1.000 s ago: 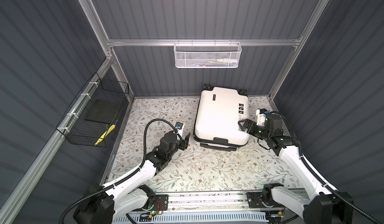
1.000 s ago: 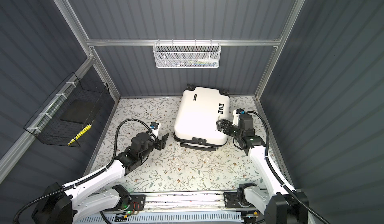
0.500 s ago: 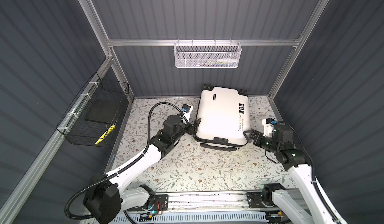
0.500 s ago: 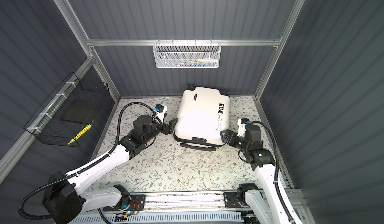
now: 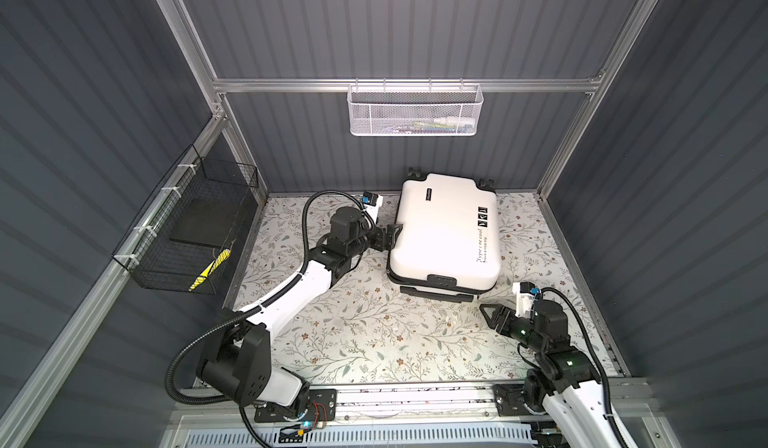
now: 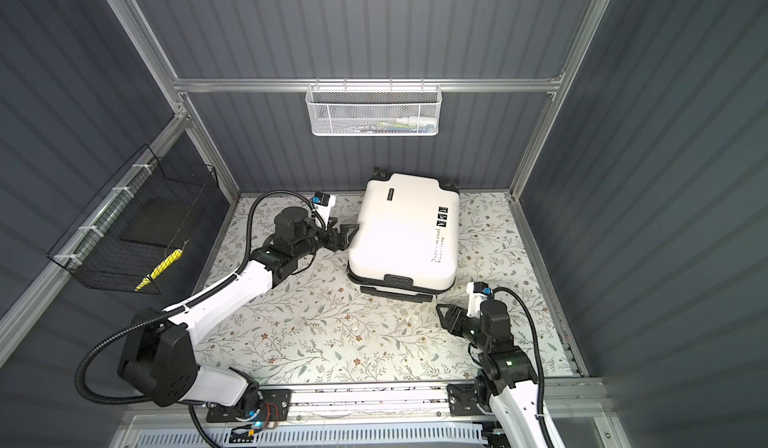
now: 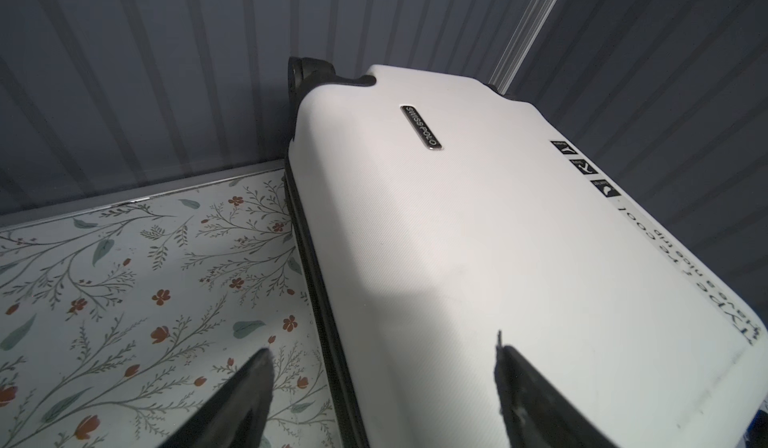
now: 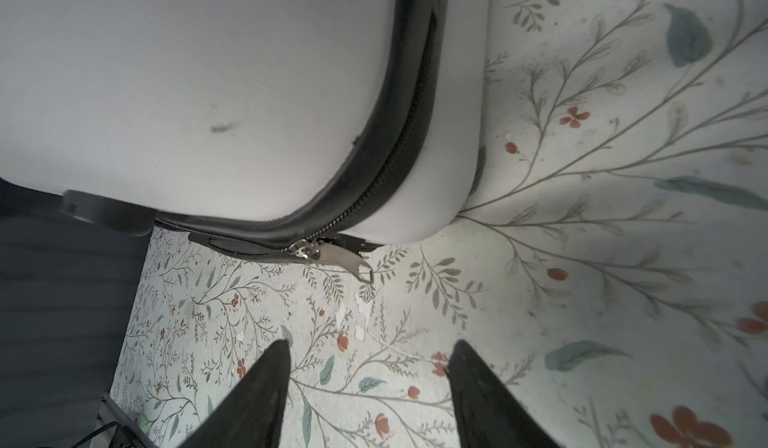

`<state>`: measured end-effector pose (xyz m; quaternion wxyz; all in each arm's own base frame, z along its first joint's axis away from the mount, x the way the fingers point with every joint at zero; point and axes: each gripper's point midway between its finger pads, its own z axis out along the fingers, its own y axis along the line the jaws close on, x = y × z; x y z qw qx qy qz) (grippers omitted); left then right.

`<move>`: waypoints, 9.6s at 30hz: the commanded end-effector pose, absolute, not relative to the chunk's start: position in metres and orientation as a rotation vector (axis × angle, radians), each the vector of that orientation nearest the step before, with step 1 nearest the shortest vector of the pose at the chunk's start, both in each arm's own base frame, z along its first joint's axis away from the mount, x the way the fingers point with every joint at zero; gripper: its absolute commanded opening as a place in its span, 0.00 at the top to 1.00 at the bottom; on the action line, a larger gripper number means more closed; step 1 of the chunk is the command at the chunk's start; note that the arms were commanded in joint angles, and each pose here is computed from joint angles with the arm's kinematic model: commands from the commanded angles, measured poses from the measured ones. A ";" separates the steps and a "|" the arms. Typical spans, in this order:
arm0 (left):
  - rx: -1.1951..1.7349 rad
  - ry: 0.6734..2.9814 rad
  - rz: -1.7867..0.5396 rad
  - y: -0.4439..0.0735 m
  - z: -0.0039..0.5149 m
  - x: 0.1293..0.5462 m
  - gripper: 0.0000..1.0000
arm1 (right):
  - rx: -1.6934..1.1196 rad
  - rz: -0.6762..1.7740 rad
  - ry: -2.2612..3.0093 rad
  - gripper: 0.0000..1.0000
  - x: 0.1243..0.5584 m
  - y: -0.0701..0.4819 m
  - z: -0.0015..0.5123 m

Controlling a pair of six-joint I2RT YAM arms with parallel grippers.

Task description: Pack the luggage

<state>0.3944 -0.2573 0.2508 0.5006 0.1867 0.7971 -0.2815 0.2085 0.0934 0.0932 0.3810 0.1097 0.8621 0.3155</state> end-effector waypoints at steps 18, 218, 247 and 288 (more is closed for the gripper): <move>0.349 1.950 -0.881 -0.264 0.245 0.423 0.15 | 0.242 0.682 2.030 0.50 0.251 0.100 0.101; 0.373 1.596 -1.552 -0.299 0.224 0.381 0.24 | 0.449 0.991 2.318 0.37 0.516 0.064 0.156; 0.240 2.070 -0.649 -0.210 0.285 0.383 0.19 | 0.399 0.824 1.990 0.33 0.292 0.053 0.135; 0.377 2.094 -0.726 -0.268 0.285 0.394 0.19 | 0.171 0.766 2.168 0.68 0.313 0.092 0.098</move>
